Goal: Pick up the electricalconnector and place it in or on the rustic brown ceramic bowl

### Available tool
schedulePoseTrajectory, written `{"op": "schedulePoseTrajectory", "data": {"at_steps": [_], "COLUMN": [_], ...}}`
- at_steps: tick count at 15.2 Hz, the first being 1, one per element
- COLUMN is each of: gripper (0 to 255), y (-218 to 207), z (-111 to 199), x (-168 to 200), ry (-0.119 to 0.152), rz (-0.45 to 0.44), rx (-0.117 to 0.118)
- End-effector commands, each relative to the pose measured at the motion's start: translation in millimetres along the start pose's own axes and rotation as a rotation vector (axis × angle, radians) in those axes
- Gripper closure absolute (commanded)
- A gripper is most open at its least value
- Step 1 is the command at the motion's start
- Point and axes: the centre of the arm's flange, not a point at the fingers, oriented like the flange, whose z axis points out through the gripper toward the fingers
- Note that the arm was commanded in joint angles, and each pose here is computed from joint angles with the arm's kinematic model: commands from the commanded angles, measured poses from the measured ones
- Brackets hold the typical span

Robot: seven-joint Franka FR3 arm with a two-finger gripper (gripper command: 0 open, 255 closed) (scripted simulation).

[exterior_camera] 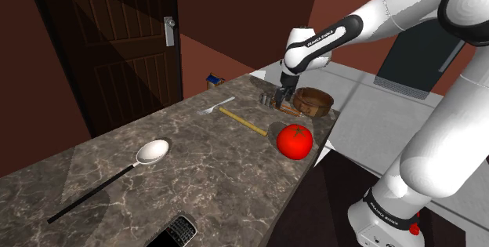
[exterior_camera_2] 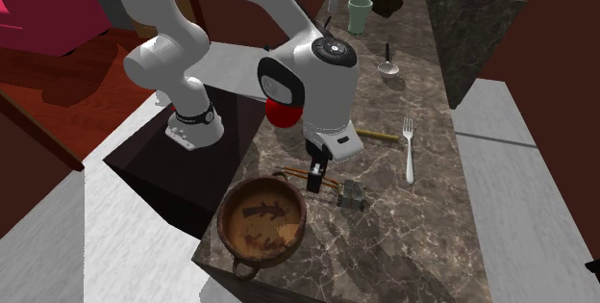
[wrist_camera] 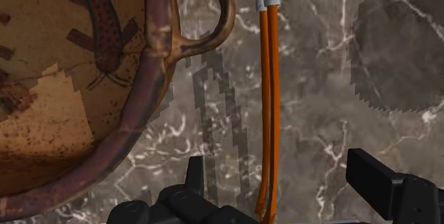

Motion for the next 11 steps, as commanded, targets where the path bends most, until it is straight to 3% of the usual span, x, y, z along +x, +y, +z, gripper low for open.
{"op": "schedulePoseTrajectory", "data": {"at_steps": [1,10,11], "gripper": [0,0,255], "y": [0.4,0.4,0.4], "z": [9.7,12.7,12.7], "x": [0.7,0.7,0.7], "ry": [0.001,0.001,0.001], "rz": [0.0,0.0,0.0], "rx": [0.0,0.0,0.0]}}
